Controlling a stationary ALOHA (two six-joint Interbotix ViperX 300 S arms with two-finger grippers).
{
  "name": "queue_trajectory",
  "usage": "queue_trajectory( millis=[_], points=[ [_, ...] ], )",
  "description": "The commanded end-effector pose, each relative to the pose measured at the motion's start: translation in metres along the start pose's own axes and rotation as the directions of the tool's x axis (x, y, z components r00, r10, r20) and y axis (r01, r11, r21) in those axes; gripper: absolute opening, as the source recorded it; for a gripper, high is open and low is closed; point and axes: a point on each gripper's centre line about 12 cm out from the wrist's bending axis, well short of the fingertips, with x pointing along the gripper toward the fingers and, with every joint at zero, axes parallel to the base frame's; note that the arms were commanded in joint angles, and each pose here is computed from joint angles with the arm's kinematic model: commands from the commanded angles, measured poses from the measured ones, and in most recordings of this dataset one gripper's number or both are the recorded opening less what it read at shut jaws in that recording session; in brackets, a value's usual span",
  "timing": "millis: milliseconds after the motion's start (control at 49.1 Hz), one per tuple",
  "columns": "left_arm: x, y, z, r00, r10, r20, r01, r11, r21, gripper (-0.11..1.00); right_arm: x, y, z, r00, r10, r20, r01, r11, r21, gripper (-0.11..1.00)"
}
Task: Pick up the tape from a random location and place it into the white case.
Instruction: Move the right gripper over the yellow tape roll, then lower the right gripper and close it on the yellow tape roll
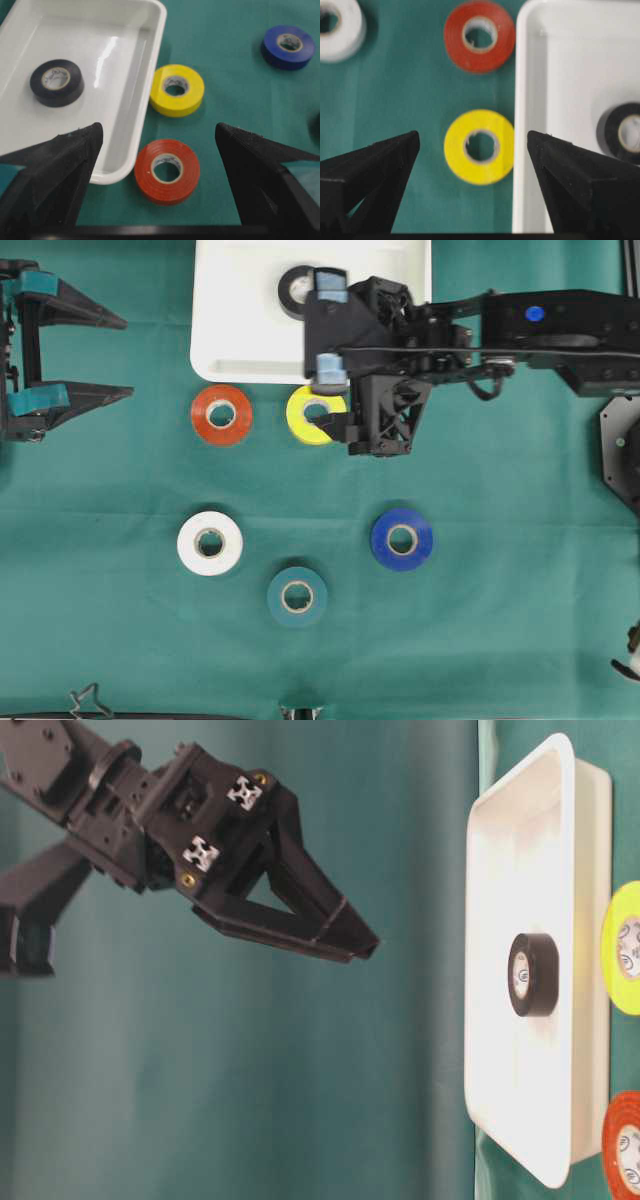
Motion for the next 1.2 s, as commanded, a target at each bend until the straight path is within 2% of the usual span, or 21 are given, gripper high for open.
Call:
queue_trajectory(
  millis=[0, 224, 1181],
  points=[
    [0.0, -0.0004, 0.0052, 1.0, -0.002, 0.014, 0.002, 1.0, -0.006, 0.96, -0.0105, 0.0015, 0.012, 1.0, 0.001, -0.008, -0.001, 1.0, 0.002, 0.93],
    [0.0, -0.0004, 0.0052, 1.0, -0.002, 0.014, 0.002, 1.0, -0.007, 0.96, -0.0108, 0.0022, 0.0149, 0.996, -0.007, -0.093, 0.007, 1.0, -0.004, 0.93],
    [0.0001, -0.0004, 0.0029, 1.0, -0.002, -0.002, 0.002, 1.0, -0.007, 0.96, -0.0057, 0.0026, 0.0145, 0.997, -0.007, -0.082, 0.007, 1.0, -0.007, 0.93]
  ],
)
